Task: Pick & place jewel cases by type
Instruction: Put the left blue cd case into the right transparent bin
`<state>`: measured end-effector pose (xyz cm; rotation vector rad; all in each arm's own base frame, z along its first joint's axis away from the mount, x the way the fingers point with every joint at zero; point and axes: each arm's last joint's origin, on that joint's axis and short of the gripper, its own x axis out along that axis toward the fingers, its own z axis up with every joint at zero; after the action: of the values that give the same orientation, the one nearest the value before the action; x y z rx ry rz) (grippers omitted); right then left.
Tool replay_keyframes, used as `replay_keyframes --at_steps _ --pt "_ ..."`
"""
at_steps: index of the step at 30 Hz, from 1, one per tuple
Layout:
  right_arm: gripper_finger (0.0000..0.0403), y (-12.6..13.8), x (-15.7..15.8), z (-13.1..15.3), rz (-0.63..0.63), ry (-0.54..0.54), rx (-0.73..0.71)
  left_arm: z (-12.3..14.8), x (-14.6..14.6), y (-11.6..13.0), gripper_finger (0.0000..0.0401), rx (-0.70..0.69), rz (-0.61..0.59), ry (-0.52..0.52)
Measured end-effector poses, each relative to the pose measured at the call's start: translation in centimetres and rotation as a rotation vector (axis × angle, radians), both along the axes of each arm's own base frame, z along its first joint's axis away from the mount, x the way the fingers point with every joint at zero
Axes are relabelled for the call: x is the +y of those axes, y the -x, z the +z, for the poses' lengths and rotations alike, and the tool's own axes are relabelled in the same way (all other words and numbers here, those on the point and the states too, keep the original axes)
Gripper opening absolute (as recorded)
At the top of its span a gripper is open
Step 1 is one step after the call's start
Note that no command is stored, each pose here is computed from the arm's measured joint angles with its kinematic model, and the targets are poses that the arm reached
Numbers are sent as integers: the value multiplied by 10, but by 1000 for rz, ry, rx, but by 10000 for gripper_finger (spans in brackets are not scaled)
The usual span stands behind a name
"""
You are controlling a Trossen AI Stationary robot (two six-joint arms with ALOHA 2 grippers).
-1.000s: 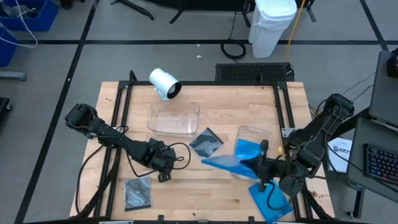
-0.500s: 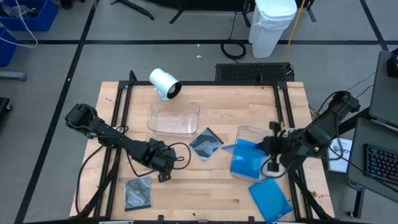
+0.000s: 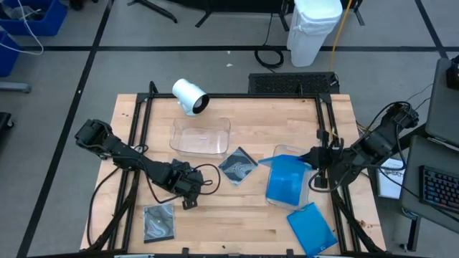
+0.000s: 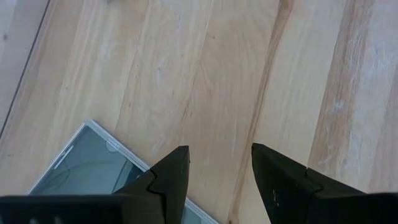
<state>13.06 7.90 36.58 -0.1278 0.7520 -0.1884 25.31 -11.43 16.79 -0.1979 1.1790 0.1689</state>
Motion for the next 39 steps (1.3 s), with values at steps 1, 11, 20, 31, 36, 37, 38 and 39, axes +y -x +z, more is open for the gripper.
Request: replay_keyframes --at_steps 1,11,20,31,36,37,38,39 --pt "0 3 -4 0 -11 2 2 0 0 0 179 -4 -3 -5" --pt "0 43 -46 -15 -112 -85 -174 3 5 -3 179 -86 -37 -207" --pt "0 56 -63 -50 -120 -91 -307 28 27 24 179 -378 -22 -366" --pt "0 58 -66 -36 -28 -56 -474 32 76 94 179 -983 -29 -286" --pt "0 59 -68 -28 36 -29 -537 28 87 117 179 -1079 -26 -284" --pt "0 60 -69 -28 30 -26 -545 27 88 121 179 -1094 -31 -280" --pt "0 62 -70 -27 23 -27 -551 27 88 124 179 -1105 -35 -275" --pt "0 65 -71 -28 12 -34 -553 26 89 126 179 -1111 -34 -275"
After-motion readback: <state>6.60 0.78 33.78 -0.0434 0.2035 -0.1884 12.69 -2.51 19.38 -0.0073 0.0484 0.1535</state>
